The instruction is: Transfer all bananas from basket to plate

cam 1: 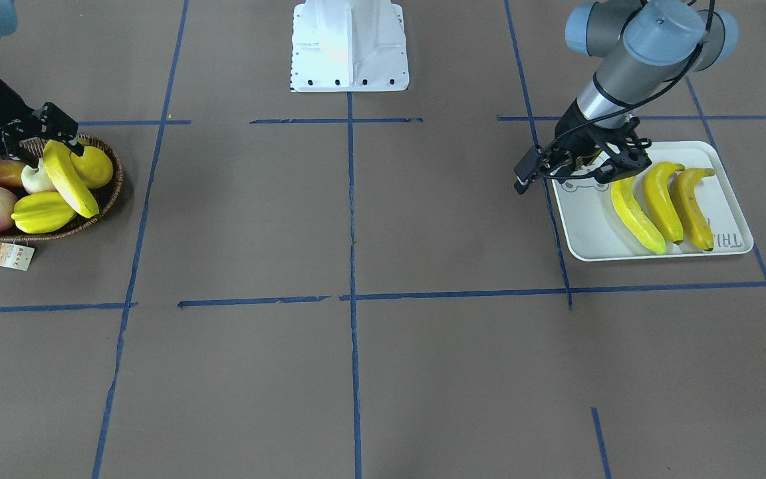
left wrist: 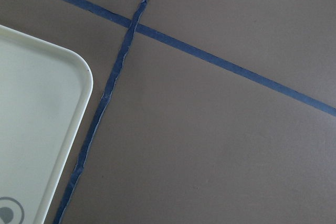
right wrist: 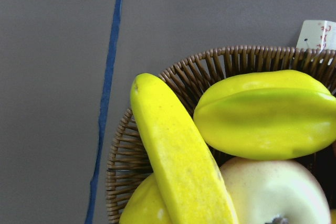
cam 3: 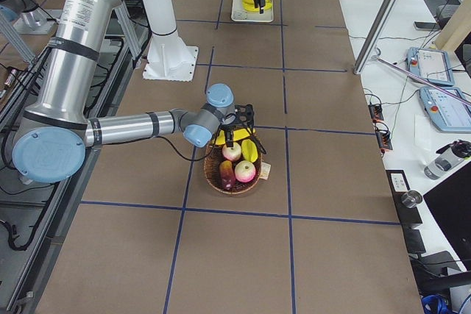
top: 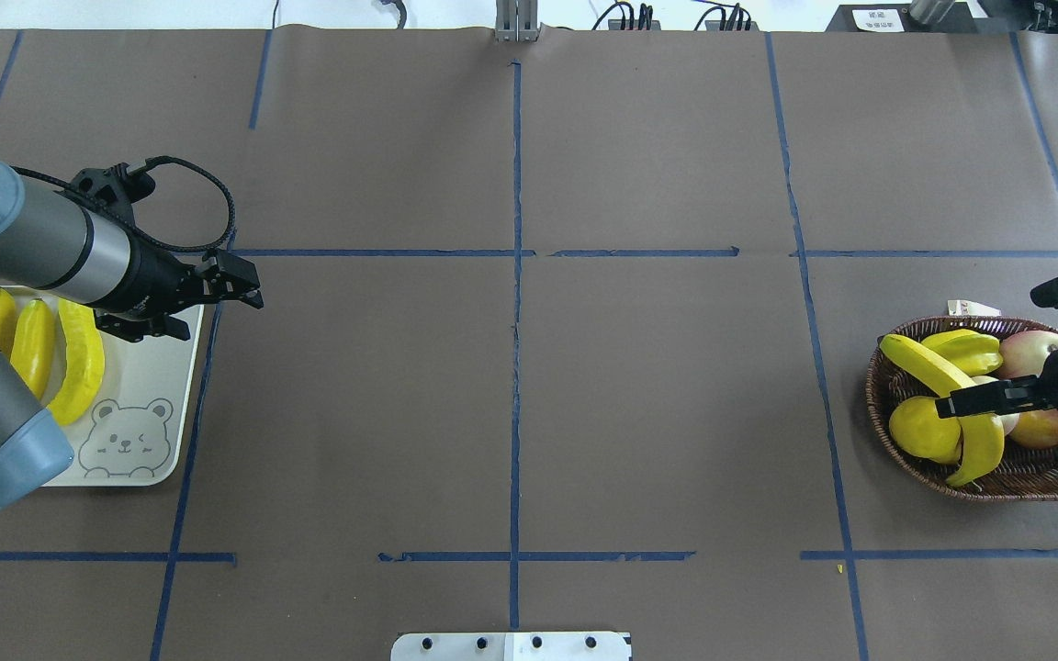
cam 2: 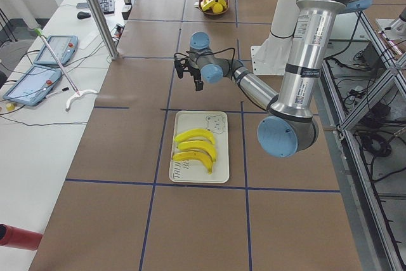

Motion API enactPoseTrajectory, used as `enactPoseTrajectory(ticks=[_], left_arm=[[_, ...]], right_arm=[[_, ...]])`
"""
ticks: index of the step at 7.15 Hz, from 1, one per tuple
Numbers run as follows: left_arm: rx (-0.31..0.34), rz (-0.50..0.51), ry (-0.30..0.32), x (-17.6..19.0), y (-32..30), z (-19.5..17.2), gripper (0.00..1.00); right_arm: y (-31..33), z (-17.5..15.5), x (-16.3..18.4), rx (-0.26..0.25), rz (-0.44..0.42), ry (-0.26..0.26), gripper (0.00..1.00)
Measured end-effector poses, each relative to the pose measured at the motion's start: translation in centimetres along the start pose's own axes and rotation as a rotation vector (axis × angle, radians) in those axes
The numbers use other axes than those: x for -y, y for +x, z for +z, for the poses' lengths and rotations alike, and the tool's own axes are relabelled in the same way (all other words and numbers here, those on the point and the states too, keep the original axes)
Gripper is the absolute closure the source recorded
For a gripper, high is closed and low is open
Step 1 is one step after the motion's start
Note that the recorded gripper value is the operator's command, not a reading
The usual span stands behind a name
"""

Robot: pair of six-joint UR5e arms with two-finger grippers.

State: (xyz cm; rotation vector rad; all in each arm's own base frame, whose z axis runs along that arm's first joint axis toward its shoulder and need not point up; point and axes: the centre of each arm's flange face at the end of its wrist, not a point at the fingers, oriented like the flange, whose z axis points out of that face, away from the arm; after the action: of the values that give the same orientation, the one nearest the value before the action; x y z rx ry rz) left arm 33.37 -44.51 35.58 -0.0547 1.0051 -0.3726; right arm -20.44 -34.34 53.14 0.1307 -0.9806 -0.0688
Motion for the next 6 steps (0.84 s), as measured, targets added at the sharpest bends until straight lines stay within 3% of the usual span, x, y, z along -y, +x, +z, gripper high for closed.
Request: enactPoseTrajectory(ticks=[1,3,5,6], left_arm=[[0.000,0.000,0.000,0.0,0.0,0.0,0.01],[-0.001,0.000,0.000,0.0,0.0,0.0,0.01],[-0.005,0.002,0.001,0.0,0.5,-0.1,0.01],[-0.008,0.003,0.001,-0.1,0.7,-0.2,0.01]], right_arm=[[0.1,0.0,-0.2,0.009,0.000,-0.014,0.73],[0.1,-0.1,-0.4,0.021,-0.006,-0.024,0.81],[0.5,-0.9,-0.5,0.029,0.001,-0.022,0.97],[1.0,-2.2,-0.1,0.046,0.014,-0.008,0.98]])
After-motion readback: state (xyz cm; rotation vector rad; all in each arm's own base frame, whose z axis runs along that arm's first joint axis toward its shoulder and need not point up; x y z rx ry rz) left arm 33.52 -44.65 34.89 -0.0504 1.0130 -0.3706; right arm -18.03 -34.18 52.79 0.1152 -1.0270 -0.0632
